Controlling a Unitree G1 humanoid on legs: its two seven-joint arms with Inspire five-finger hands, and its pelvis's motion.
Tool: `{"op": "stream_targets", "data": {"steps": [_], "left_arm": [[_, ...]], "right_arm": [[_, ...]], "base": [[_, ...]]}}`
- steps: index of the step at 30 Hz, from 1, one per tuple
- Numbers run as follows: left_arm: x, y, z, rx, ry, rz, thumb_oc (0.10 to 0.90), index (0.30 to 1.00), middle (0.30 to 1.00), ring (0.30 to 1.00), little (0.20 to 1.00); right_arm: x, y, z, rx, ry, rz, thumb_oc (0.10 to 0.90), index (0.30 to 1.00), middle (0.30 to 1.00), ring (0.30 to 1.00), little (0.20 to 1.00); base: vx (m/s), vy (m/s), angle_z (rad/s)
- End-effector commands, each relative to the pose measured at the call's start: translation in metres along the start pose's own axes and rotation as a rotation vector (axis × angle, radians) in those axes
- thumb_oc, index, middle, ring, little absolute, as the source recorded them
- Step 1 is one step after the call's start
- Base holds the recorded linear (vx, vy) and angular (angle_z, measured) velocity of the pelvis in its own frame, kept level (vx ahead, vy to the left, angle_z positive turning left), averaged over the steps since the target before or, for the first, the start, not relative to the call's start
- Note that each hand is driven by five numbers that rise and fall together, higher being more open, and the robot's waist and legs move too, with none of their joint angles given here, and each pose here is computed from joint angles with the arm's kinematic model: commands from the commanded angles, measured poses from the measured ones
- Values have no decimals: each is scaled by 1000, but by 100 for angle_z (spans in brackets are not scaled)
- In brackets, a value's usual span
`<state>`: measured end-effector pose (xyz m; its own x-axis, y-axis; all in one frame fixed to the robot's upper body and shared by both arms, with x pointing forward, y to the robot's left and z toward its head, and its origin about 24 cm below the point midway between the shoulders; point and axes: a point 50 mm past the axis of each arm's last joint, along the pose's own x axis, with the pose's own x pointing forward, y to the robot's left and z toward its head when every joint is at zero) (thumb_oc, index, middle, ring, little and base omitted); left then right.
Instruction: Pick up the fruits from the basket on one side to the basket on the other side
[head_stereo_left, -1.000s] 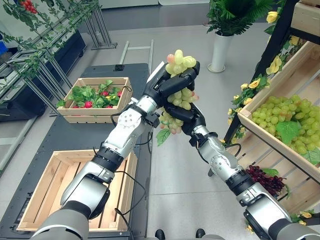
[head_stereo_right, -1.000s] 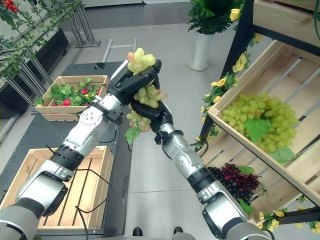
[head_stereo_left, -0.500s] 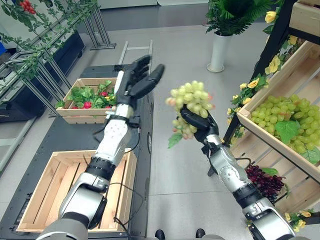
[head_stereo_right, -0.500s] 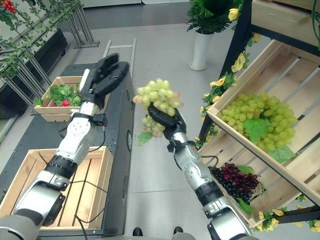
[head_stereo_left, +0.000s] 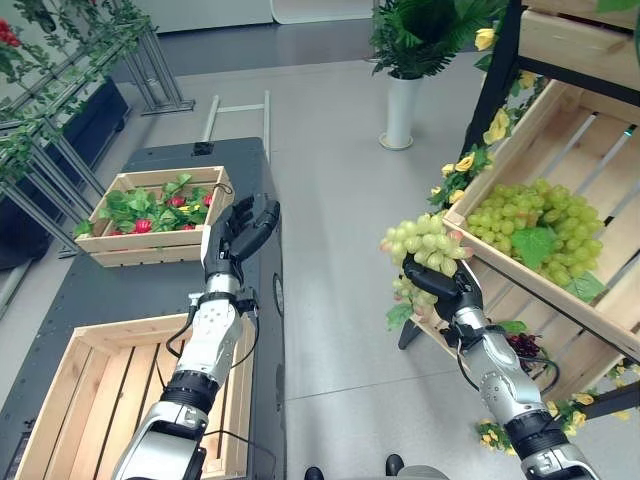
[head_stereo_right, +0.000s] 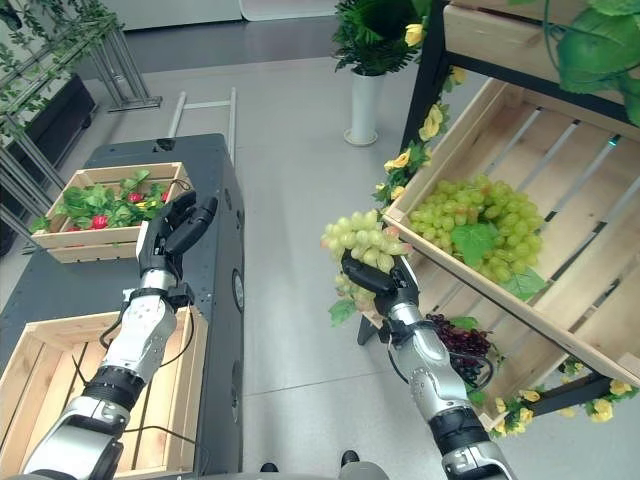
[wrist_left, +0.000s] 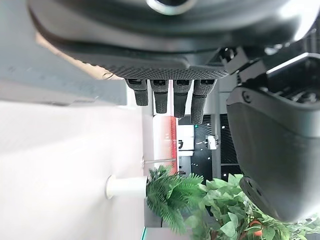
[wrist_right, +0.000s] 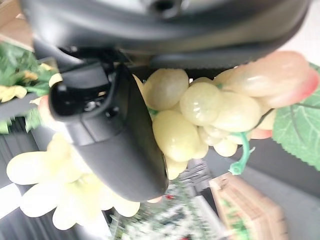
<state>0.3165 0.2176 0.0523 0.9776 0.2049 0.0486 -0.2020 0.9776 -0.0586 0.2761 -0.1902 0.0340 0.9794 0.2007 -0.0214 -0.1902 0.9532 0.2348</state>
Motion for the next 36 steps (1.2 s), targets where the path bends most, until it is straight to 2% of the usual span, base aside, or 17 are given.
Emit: {"op": "stream_targets", "data": {"steps": [1, 5, 9, 15, 21, 29, 36], "left_arm": [[3, -9, 16, -4, -138, -56, 800, 900, 900, 900, 900], [-17, -13, -12, -48, -51, -110, 800, 900, 900, 900, 900], [-32, -17, -32, -106, 10, -95, 800, 900, 900, 900, 900], [-52, -14, -63, -142, 123, -60, 800, 900, 900, 900, 900], [-72, -20, -84, -128, 224, -128, 800, 900, 900, 900, 900], [-68, -15, -82, -84, 243, -187, 800, 900, 900, 900, 900], [-72, -12, -85, -59, 281, -236, 800, 900, 900, 900, 900]], "right_arm": [[4, 19, 69, -194, -316, 225, 400, 300, 300, 300, 300], [-12, 12, 70, -240, -275, 243, 400, 300, 300, 300, 300], [-23, 8, 72, -235, -272, 253, 400, 300, 300, 300, 300], [-42, -1, 98, -224, -383, 214, 400, 300, 300, 300, 300], [-60, -13, 123, -266, -490, 159, 400, 300, 300, 300, 300], [-64, -35, 175, -300, -640, 76, 400, 300, 300, 300, 300], [-70, -65, 213, -295, -757, -85, 400, 300, 300, 300, 300]], "base": [[-12, 17, -18], [-11, 26, -10], [-8, 37, -21], [-9, 27, -26], [-3, 14, -21], [-16, 5, -4], [13, 26, 1]]}}
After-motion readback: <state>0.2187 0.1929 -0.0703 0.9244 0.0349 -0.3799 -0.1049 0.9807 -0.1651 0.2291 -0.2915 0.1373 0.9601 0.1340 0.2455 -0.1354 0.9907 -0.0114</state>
